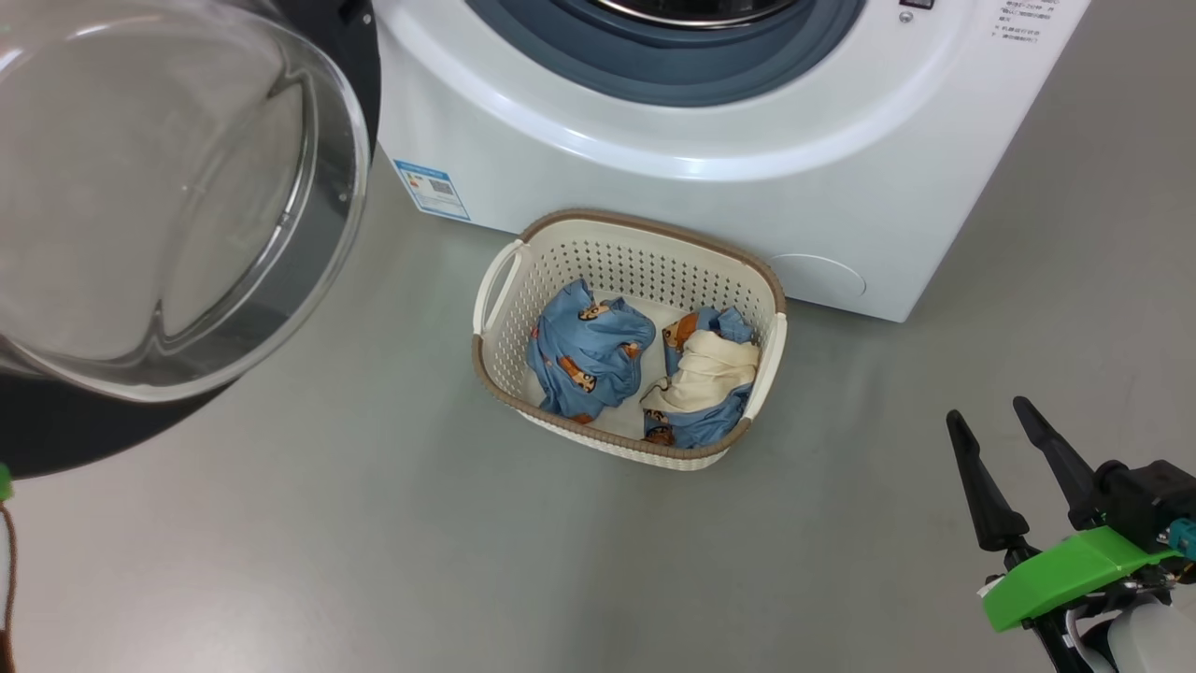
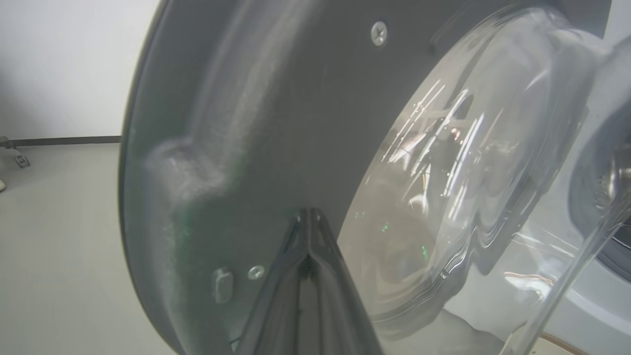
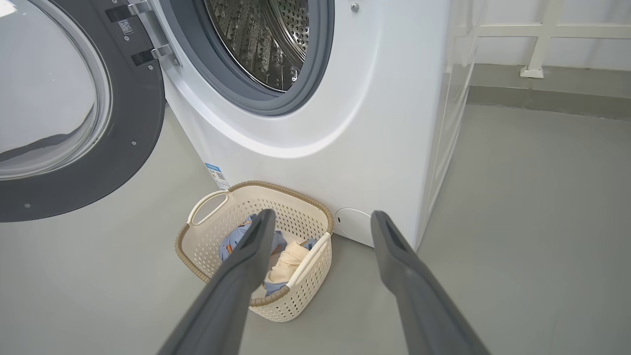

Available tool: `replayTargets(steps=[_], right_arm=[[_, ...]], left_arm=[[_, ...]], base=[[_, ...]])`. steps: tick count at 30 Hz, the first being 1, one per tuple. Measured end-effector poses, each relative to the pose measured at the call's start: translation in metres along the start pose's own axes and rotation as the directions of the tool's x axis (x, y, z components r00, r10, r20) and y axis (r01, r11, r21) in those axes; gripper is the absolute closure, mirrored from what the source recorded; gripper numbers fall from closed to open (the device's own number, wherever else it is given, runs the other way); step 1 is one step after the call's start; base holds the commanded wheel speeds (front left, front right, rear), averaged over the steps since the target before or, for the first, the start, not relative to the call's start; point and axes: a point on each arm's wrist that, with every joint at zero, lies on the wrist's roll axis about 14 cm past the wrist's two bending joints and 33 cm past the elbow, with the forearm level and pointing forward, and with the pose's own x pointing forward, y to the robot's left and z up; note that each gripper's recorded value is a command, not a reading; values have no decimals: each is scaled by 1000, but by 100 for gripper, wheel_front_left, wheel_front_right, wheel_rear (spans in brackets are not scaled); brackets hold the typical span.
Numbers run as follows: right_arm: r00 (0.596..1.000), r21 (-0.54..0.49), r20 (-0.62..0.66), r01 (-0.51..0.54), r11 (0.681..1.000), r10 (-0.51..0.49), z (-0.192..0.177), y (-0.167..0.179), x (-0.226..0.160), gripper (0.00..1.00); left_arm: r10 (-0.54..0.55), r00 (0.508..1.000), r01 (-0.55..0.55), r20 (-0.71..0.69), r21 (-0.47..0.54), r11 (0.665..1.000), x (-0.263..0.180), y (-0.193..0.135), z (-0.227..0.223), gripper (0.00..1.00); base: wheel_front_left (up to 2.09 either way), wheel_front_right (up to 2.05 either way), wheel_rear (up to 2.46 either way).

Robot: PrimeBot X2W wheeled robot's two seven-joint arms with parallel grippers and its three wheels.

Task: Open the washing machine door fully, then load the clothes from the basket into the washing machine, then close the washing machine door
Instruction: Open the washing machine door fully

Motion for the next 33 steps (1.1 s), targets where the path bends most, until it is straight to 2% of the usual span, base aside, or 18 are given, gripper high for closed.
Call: replayTargets(steps=[17, 27, 33], right_arm=[[999, 2, -13, 40, 999, -40, -8, -20, 1, 0], [998, -7, 9, 61, 998, -60, 2, -24, -5, 0], [998, -4, 31, 58, 998, -57, 12, -18, -8, 0]], left_arm=[[48, 999, -47, -10, 91, 995, 39, 14, 11, 100], [49, 999, -48, -2, 58, 997, 39, 16, 16, 100], [44, 999, -44, -3, 33, 998, 25, 19, 12, 100]], base=[[0, 0, 0], [0, 0, 0], [0, 0, 0]])
